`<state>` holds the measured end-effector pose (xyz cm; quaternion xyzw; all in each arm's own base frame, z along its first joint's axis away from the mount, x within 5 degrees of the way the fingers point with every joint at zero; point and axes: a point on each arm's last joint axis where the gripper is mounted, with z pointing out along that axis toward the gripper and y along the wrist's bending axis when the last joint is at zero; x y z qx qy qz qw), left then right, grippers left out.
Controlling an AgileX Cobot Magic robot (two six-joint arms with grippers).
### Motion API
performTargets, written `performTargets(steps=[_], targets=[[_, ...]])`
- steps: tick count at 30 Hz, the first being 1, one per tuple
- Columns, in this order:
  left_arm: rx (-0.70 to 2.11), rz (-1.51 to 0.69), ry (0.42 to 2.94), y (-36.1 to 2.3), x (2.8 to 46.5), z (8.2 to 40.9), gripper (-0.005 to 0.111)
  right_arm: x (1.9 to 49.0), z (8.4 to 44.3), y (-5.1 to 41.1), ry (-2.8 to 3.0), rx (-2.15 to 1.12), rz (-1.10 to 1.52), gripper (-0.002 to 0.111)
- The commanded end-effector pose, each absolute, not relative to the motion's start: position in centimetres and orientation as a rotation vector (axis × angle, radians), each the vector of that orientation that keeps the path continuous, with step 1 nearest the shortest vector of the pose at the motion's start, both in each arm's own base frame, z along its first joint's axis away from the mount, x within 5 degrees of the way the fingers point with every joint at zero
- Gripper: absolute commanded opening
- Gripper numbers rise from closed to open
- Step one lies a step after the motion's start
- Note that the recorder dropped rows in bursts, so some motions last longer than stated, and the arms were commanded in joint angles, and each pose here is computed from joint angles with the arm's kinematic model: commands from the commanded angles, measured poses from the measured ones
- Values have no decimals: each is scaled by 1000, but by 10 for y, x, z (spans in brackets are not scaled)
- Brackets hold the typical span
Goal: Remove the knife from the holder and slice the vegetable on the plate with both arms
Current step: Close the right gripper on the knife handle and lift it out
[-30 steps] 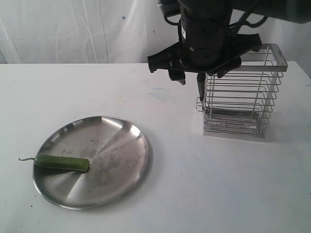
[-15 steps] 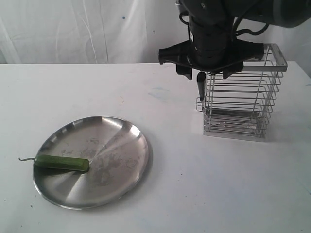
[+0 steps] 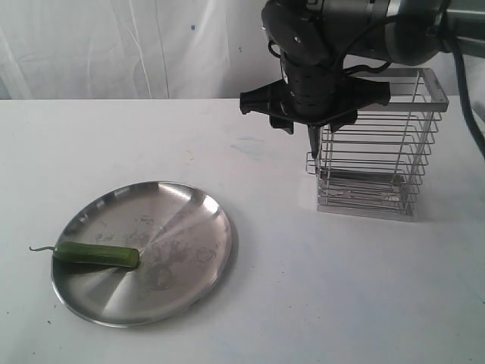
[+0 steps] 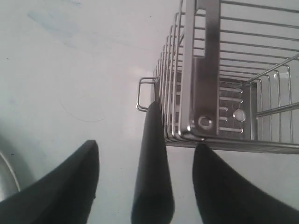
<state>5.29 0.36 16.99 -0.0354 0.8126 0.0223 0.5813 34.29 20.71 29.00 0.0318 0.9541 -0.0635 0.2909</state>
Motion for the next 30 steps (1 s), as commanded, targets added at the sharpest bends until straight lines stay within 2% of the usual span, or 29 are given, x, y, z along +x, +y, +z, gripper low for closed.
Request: performTargets(steps=[1,11,14,25,30], targets=[[-79,43,1895,3,53,169,0,346,289,204,2535,102,-192,37],[-79,43,1895,3,53,169,0,347,289,203,2526,96,-215,7],[-79,43,1895,3,53,169,0,346,292,202,2523,98,-212,2],[-79,43,1895,3,53,169,0,329,322,187,2513,114,-243,0],[-79,43,1895,3,53,169,0,319,339,183,2504,127,-169,0]])
